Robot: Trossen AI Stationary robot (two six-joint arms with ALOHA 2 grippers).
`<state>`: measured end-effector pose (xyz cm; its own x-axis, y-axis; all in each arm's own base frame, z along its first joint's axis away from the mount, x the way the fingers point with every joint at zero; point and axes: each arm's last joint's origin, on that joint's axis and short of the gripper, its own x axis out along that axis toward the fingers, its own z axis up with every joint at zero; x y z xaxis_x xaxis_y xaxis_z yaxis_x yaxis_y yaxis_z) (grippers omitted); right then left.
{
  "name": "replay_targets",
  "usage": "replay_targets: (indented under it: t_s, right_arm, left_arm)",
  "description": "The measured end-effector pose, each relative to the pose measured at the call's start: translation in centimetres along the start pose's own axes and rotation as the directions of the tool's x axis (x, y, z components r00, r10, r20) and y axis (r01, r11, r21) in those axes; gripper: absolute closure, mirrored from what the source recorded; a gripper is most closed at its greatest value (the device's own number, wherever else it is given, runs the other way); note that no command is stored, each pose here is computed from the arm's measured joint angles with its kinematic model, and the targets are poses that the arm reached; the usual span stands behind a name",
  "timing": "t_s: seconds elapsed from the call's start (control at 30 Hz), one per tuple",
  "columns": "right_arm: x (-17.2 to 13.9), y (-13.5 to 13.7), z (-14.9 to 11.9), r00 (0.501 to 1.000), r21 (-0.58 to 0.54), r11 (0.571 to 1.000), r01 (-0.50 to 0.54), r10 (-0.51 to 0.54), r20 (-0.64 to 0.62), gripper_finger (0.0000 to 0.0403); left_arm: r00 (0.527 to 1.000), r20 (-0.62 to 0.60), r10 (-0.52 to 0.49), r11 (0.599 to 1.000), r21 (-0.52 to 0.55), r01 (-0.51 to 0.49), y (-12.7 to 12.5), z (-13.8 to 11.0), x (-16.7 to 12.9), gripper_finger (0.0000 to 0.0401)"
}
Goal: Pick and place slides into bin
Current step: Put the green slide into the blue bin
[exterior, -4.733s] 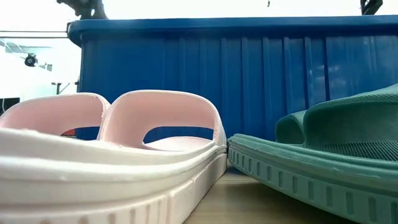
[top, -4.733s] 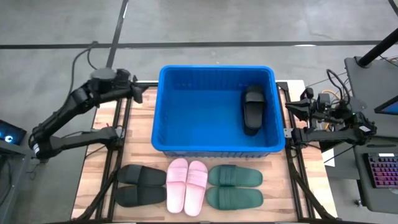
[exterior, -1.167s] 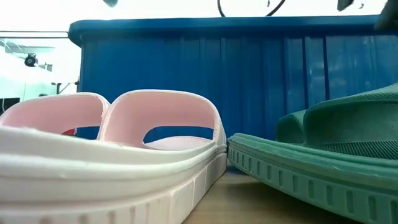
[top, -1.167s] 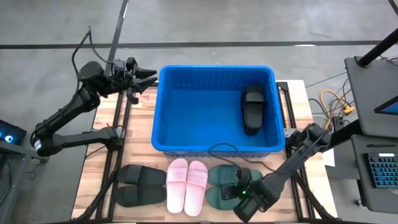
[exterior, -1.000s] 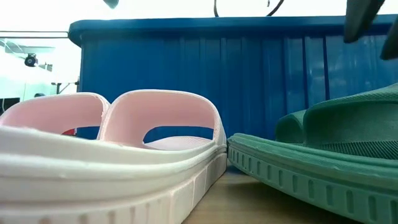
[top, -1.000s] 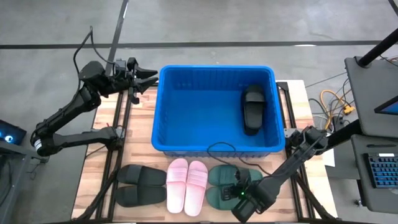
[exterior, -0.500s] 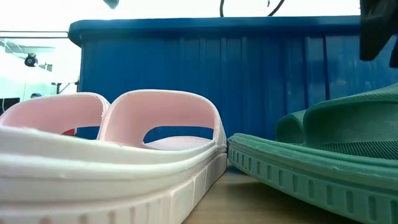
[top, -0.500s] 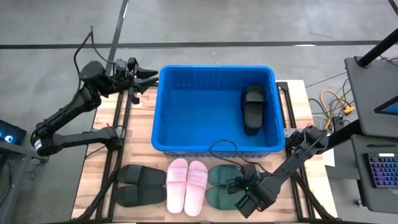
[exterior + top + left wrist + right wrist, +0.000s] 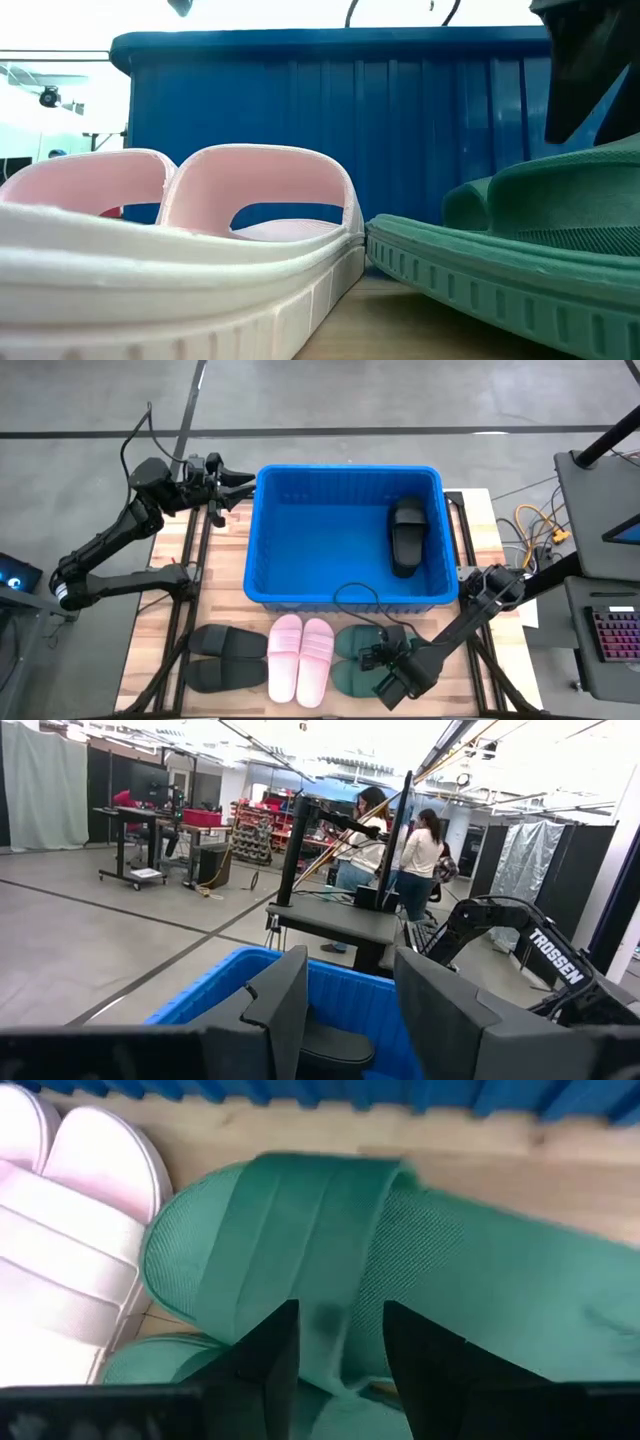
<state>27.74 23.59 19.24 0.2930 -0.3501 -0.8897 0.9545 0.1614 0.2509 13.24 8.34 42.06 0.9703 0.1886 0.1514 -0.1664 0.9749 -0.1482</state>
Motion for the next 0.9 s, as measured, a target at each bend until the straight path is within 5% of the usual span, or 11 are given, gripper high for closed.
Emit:
replay_targets:
  t_s: [0.4,0.63,0.9]
  right_arm:
    - [2.3,0.2,-0.9,0.991,0.055,0.990,-0.126,0.129,-0.041,0.0295]
    - [1.5,0.6,-0.7,0.987,0.052,0.987,-0.153,0.156,-0.049,0.0383]
    - [-0.8,1.4,0.5,0.975,0.046,0.974,-0.222,0.223,-0.005,0.0390]
  left_arm:
    - [1.000,0.000,0.000,1.000,0.000,0.000,0.0,0.0,0.0,0.0264]
    - [1.000,0.000,0.002,1.000,0.002,-0.002,0.0,0.0,0.0,0.0264]
    - [1.000,-0.012,0.006,1.000,-0.003,-0.006,0.1,-0.4,0.1,0.0264]
